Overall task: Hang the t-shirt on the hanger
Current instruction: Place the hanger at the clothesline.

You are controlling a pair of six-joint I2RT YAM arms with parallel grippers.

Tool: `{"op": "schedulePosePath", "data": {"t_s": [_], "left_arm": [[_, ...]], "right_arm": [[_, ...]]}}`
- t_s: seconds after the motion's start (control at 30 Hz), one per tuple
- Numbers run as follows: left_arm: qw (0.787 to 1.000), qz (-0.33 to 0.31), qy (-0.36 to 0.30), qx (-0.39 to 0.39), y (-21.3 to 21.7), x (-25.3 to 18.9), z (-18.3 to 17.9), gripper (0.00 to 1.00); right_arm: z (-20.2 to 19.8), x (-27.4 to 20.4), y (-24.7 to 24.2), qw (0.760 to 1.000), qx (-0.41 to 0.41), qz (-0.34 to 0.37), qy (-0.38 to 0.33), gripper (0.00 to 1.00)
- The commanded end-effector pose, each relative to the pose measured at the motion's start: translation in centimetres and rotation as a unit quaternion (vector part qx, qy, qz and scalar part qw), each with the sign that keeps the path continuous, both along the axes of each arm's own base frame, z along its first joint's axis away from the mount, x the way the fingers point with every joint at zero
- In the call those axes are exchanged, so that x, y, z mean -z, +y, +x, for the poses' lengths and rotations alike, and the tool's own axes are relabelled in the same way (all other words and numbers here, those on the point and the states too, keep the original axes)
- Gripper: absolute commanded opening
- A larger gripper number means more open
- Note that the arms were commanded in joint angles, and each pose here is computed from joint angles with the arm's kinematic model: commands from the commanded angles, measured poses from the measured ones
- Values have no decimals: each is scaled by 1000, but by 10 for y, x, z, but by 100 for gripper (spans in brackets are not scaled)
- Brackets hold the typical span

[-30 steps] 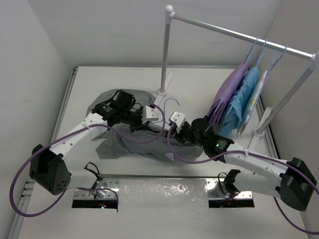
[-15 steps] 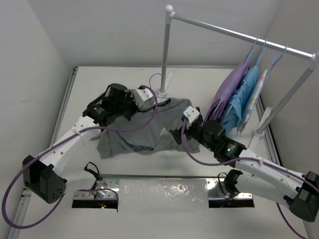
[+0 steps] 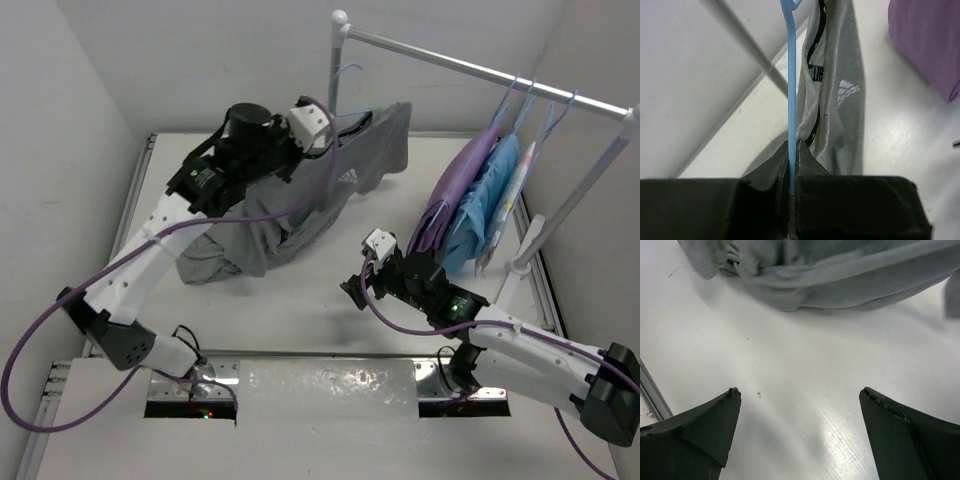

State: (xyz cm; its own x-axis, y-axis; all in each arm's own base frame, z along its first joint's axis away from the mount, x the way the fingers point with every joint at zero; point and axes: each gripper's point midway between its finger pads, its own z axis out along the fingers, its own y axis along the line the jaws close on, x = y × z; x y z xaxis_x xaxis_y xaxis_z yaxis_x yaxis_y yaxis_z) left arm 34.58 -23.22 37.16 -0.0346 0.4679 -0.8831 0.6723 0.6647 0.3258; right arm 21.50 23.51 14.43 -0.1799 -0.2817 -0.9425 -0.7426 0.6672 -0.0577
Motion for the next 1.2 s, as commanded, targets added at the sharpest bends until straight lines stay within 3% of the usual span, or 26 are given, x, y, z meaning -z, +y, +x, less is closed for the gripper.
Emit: {"op": "schedulePosePath", "data": {"t_s": [0.0,0.23,0.53,0.7,0.93,1.0,1.03,1.17], "left_arm": [[999,-7,-23,-28,-22,-29,10,0],[996,-47,-48,-61,-59,-71,59,0],[990,-78,-76,-92,-84,-75,102,0],[990,-75,-67,-102,-98,-54,121,0],[997,-60,-13,-45,-112,-14,103,1],[997,-69,-9,-37,-110,-18,93,24],[997,-74,-9,-31,-110,-22,89,45],[996,-86,-12,-22,-94,-49,65,63]], "right_arm": [[-4,-8,9,999,-8,39,5,99],[-6,-2,3,999,-1,37,6,99],[-8,3,0,999,2,38,7,99],[-8,9,1,999,3,36,15,99],[-7,25,-10,999,27,7,31,99],[-5,31,-15,998,41,-5,37,99],[-1,34,-20,997,61,-10,39,99],[1,50,-36,992,105,-33,59,99]]}}
